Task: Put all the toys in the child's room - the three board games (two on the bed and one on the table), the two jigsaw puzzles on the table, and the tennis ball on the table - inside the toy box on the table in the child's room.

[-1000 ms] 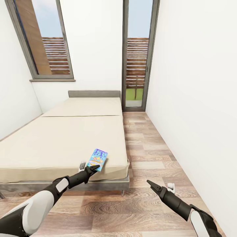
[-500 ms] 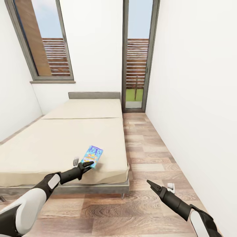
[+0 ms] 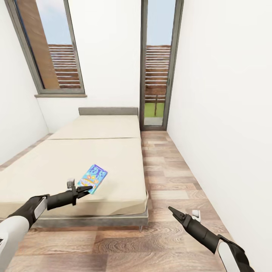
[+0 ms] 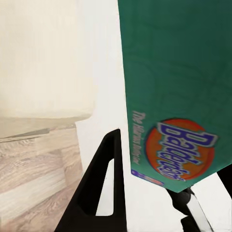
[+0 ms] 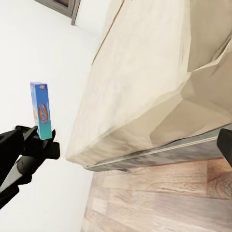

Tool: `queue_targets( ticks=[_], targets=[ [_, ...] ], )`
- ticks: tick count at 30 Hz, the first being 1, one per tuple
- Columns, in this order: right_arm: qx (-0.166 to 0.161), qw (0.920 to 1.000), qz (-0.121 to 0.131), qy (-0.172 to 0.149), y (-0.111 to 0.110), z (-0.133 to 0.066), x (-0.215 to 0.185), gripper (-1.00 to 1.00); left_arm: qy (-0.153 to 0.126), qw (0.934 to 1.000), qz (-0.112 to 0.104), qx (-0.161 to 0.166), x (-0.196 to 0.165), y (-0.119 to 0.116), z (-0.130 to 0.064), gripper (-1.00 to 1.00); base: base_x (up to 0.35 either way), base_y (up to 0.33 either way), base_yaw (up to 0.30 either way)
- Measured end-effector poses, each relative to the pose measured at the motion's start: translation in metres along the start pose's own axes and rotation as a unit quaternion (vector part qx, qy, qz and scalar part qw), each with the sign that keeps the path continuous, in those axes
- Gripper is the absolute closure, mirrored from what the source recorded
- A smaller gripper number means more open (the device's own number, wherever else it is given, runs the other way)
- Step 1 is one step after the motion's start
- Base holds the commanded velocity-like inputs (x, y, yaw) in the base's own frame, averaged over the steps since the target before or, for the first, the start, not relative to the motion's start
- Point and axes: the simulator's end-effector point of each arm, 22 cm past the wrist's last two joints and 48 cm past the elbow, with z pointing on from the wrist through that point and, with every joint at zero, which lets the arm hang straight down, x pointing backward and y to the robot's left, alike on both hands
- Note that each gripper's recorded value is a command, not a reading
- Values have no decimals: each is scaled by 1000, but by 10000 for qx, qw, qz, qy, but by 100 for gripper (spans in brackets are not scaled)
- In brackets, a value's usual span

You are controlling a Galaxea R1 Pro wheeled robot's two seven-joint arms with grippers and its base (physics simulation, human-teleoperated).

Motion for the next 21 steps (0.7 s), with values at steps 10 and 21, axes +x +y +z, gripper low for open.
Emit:
queue_targets(
  ticks=[10,21],
  targets=[
    [-2,10000,-20,4,19,1,-12,-100,442,9963,528,518,-15,-56,-54,100,0,0,0],
    [15,10000,-24,84,39,2,-22,-100,356,9969,695,-12,-45,-63,-109,100,0,0,0]
  ],
)
